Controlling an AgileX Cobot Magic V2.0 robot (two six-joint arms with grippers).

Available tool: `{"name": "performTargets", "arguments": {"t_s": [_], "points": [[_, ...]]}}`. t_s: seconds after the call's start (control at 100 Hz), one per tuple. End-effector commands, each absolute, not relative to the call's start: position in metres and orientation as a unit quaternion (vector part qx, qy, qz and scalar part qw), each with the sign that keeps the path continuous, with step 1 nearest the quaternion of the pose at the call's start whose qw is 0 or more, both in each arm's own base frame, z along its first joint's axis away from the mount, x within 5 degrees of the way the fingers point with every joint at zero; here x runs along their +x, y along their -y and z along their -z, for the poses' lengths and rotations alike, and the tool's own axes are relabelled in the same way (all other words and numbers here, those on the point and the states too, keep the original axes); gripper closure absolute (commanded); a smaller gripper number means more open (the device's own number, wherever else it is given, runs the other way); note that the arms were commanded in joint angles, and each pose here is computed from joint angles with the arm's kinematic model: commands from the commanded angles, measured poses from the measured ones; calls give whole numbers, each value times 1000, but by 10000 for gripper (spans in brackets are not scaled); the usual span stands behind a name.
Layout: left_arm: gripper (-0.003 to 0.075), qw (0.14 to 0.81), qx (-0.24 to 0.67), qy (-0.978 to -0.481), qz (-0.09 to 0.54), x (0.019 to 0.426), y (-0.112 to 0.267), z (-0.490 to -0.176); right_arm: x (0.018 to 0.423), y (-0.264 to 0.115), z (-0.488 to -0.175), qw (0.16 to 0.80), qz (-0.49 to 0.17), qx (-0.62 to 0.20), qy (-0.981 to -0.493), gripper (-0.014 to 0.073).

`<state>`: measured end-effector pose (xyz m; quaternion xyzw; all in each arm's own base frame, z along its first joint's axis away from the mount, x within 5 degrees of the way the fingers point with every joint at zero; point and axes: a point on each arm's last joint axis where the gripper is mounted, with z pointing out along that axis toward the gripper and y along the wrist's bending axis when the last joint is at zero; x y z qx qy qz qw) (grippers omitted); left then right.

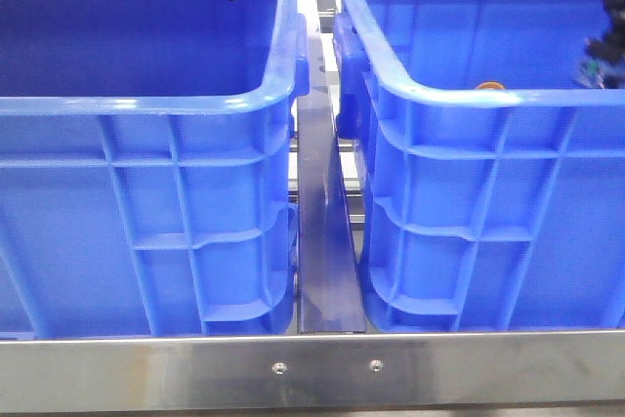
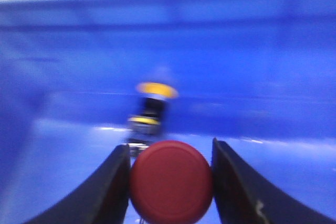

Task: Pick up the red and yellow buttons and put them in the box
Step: 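Carry the red button with the right gripper into the other bin and release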

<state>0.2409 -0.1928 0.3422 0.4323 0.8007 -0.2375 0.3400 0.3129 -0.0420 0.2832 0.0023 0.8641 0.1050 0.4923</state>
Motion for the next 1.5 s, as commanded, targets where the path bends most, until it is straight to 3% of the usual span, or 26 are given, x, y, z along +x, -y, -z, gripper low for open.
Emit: {"name": "performTargets", "arguments": {"t_s": [0.0, 0.18, 0.5, 0.81, 1.04, 1.13, 1.28, 1.49], "points": [[176, 381, 420, -784, 252, 235, 192, -365, 320, 53, -294, 520, -69, 28, -851, 351], [176, 381, 420, -784, 252, 235, 192, -365, 335, 57, -276, 499, -69, 36, -863, 351], [176, 381, 420, -784, 252, 235, 192, -365, 373, 46, -271, 499, -82, 16, -862, 351], [176, 381, 420, -784, 252, 235, 192, -365, 394, 28, -266, 514, -18, -19, -857, 351], [176, 381, 420, -784, 252, 235, 192, -365, 396, 26, -260, 508, -20, -20, -861, 345], [176, 383, 419, -784, 252, 236, 192, -365, 396, 26, -261, 509, -20, -20, -860, 298], [176, 383, 419, -784, 252, 236, 192, -365, 395, 23, -260, 504, -36, -30, -862, 123], [176, 383, 419, -784, 252, 236, 192, -365, 394, 21, -261, 503, -46, -35, -863, 108]]}}
